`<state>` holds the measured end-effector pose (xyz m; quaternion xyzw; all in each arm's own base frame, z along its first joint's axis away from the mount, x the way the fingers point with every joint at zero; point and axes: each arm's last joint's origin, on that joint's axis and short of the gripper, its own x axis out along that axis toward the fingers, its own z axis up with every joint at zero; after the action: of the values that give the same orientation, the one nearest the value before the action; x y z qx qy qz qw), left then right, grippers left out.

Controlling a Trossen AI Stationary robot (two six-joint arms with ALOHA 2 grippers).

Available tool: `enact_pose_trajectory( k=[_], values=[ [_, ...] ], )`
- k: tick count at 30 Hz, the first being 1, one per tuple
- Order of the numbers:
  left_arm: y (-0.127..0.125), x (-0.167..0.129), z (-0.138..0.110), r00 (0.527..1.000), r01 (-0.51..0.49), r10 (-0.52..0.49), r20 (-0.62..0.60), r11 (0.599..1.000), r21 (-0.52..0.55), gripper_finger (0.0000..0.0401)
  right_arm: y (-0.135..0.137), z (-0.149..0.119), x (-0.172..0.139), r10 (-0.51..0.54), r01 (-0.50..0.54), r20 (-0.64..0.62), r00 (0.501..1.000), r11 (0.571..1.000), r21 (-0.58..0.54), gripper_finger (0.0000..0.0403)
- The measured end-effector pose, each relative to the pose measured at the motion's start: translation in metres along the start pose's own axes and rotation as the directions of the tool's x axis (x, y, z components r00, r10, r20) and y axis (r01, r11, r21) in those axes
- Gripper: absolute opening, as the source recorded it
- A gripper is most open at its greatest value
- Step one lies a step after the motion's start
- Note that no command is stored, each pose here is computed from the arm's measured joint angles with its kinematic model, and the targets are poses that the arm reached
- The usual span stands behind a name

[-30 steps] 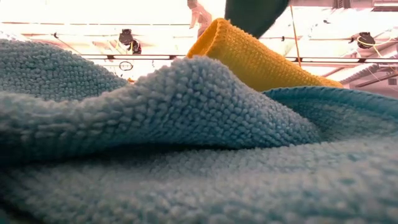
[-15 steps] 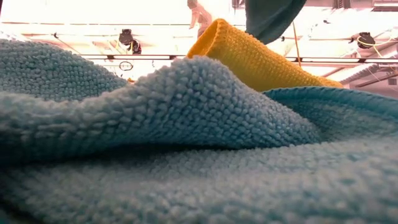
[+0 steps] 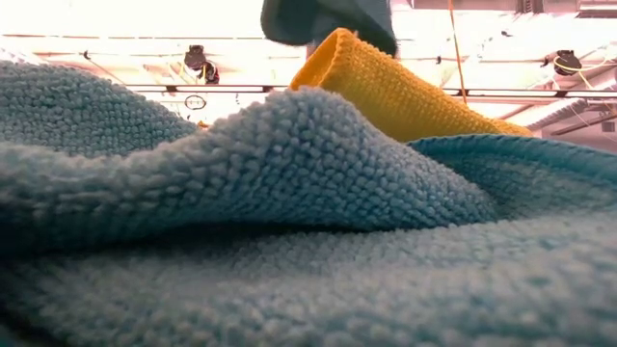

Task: Sort microfiber towel by color & place in baskets
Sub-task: Put the blue microfiber cloth into the top transparent bin

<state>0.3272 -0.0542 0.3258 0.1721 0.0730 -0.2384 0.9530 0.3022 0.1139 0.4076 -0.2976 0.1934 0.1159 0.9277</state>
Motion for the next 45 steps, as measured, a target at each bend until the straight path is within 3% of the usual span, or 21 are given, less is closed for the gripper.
enact_pose_trajectory(
  k=[4,7,12,17,23,30,34,41,45],
  values=[
    [0.004,-0.035,0.023,0.991,-0.137,0.136,0.018,0.988,0.076,0.0014,0.003,-0.001,-0.011,-0.037,0.039,-0.049,0.998,0.999,0.033,0.0205],
    [0.008,-0.063,0.035,0.96,-0.277,0.281,-0.011,0.952,0.127,0.0013,0.004,-0.003,-0.017,-0.051,0.057,-0.093,0.994,0.996,0.063,0.0234],
    [0.021,-0.105,0.038,0.846,-0.498,0.52,-0.119,0.849,0.174,0.0013,0.006,-0.01,-0.028,-0.05,0.073,-0.172,0.984,0.989,0.131,0.025],
    [0.037,-0.135,0.029,0.733,-0.62,0.644,-0.218,0.765,0.174,0.0013,0.008,-0.016,-0.033,-0.027,0.069,-0.222,0.975,0.98,0.185,0.0251],
    [0.056,-0.159,0.021,0.575,-0.753,0.768,-0.282,0.632,0.186,0.0013,0.009,-0.019,-0.034,-0.012,0.07,-0.255,0.967,0.973,0.22,0.0251],
    [0.076,-0.182,0.0,0.389,-0.826,0.821,-0.419,0.512,0.237,0.0013,0.011,-0.023,-0.035,0.005,0.072,-0.289,0.957,0.965,0.254,0.0251],
    [0.084,-0.198,-0.014,0.296,-0.847,0.806,-0.512,0.47,0.249,0.0012,0.014,-0.023,-0.036,0.015,0.066,-0.296,0.955,0.963,0.26,0.0251],
    [0.09,-0.216,-0.033,0.199,-0.888,0.748,-0.633,0.411,0.207,0.0012,0.014,-0.023,-0.036,0.018,0.067,-0.299,0.954,0.96,0.272,0.0251],
    [0.093,-0.216,-0.054,0.171,-0.891,0.688,-0.705,0.413,0.187,0.0012,0.016,-0.022,-0.036,0.023,0.063,-0.296,0.955,0.959,0.278,0.0251]
  ],
)
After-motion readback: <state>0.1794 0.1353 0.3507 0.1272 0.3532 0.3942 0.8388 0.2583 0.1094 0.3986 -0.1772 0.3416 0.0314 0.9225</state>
